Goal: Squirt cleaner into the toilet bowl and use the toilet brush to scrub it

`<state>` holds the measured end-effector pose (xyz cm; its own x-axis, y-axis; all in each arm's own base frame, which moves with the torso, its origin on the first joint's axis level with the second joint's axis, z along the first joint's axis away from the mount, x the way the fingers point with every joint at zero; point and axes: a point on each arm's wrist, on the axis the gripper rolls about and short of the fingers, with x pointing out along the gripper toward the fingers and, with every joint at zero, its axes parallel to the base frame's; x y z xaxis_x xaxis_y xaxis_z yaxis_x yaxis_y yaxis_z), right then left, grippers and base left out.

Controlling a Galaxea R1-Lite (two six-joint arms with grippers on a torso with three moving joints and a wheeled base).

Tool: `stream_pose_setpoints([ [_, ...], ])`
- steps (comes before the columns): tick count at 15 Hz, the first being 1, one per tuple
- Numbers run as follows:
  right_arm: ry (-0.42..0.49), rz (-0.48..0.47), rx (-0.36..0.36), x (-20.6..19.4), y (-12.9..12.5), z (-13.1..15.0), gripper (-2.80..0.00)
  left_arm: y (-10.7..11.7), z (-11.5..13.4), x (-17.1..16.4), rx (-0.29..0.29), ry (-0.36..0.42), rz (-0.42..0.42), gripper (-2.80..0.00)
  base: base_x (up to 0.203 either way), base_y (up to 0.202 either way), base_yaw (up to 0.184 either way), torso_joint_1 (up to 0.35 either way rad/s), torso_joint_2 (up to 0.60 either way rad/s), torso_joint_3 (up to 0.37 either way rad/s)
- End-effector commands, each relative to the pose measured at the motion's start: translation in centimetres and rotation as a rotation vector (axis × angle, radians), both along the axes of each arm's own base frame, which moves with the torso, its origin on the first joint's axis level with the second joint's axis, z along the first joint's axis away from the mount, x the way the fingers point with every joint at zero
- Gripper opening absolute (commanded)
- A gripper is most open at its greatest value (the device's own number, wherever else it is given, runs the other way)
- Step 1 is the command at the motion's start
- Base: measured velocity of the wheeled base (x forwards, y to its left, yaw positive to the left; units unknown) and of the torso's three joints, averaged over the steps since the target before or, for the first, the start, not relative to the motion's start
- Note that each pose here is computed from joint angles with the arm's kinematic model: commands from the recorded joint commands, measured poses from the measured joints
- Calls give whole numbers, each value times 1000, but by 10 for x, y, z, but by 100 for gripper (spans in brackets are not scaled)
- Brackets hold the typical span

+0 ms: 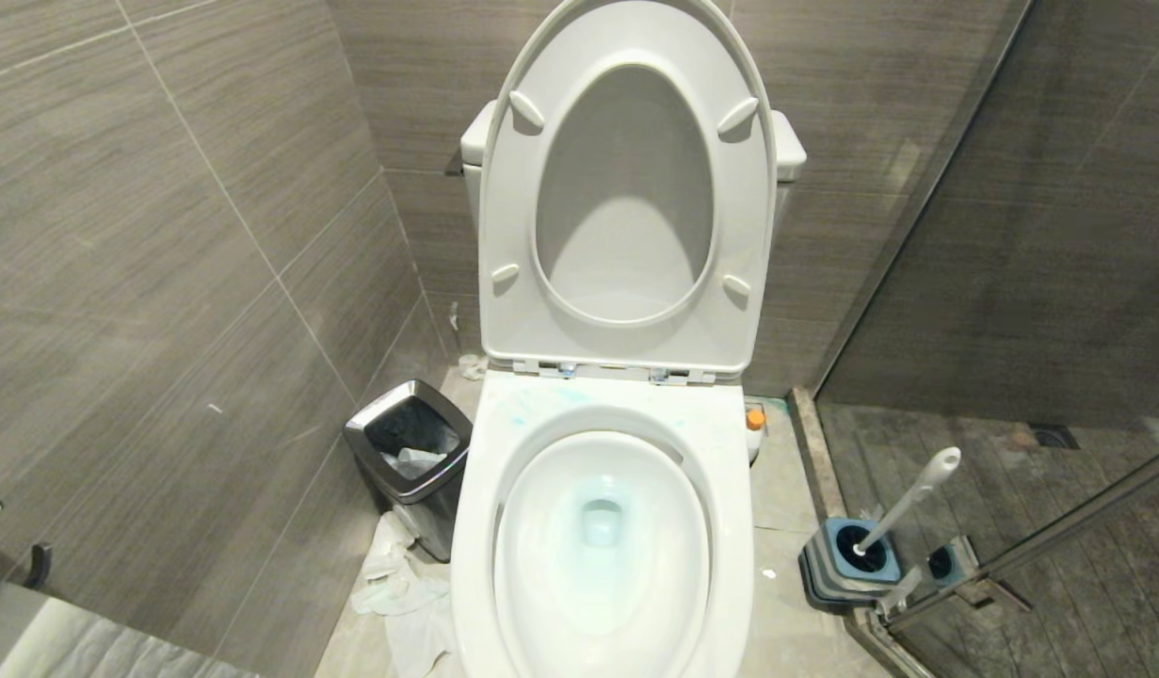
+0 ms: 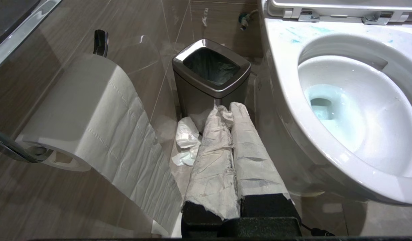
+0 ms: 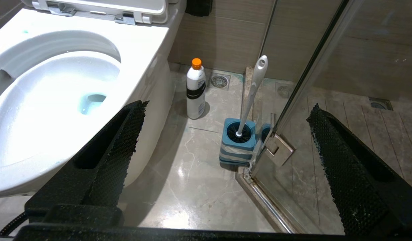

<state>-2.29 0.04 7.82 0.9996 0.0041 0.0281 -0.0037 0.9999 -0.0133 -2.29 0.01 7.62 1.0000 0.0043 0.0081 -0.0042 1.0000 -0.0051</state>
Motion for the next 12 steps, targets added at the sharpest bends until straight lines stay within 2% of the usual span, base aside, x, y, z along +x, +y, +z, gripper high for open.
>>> stream_pose_setpoints([
  [1, 10, 0, -1, 1, 0, -3, 0, 0, -2, 1, 1, 7, 0, -280, 0, 0, 0, 0, 0, 0],
  [12, 10, 0, -1, 1, 0, -3, 0, 0, -2, 1, 1, 7, 0, -280, 0, 0, 0, 0, 0, 0],
])
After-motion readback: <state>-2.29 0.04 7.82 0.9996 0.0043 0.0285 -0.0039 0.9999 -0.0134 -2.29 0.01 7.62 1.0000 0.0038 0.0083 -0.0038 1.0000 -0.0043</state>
